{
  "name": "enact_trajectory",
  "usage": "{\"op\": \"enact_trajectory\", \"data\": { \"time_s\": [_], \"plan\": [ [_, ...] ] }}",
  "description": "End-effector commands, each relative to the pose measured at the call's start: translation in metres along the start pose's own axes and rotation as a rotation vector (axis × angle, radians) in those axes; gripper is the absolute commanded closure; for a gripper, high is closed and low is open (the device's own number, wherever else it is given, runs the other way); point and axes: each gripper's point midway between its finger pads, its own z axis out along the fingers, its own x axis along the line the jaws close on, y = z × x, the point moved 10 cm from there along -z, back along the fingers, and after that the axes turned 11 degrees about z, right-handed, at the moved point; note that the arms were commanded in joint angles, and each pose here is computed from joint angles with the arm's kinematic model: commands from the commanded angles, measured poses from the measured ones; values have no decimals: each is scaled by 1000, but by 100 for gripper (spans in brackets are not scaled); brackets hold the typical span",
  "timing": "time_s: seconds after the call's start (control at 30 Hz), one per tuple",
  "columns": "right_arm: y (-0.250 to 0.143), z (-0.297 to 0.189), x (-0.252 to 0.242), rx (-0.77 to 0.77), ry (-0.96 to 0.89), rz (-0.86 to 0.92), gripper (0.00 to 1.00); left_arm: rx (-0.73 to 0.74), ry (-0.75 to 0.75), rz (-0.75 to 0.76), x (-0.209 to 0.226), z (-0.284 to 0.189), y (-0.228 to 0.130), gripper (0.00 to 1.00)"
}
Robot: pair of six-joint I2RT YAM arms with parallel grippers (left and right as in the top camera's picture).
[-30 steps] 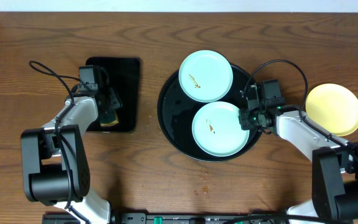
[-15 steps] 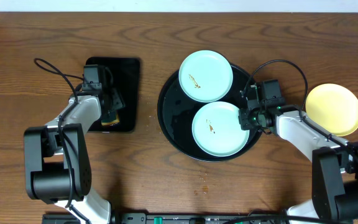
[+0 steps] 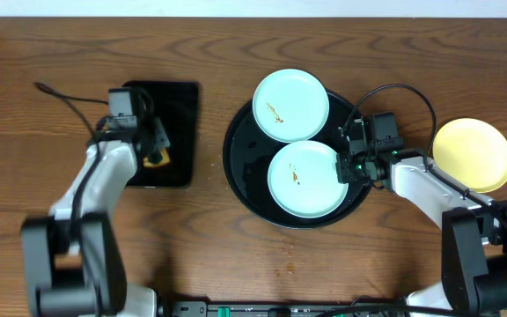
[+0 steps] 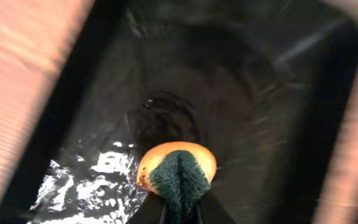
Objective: Clean dirty plates on tray and stack at the side
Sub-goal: 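Lift the sponge from the black tray with the left gripper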
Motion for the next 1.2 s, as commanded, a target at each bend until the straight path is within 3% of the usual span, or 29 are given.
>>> {"op": "enact_trajectory", "data": {
  "time_s": [0.0,0.2,0.5,0.63,0.8,0.87,1.17],
  "plan": [
    [-5,7,-2,16,-35,13,99,-125,-23,23,-3,-41,16,93],
    [-4,7,-2,13,-34,13,98,-224,-58,46,-5,-60,27,93],
    [-4,7,-1,10,-33,11,93,-241,-56,93,-7,-45,32,93],
    [-4,7,-1,10,-33,11,86,-258,-55,122,-7,-45,34,93],
    [-4,7,-1,10,-33,11,70,-318,-60,146,-8,-48,43,92],
    [-4,7,-1,11,-33,11,64,-310,-145,158,-14,-50,42,92],
    [-4,7,-1,10,-33,11,59,-171,-623,-22,-53,-68,37,93]
  ]
}}
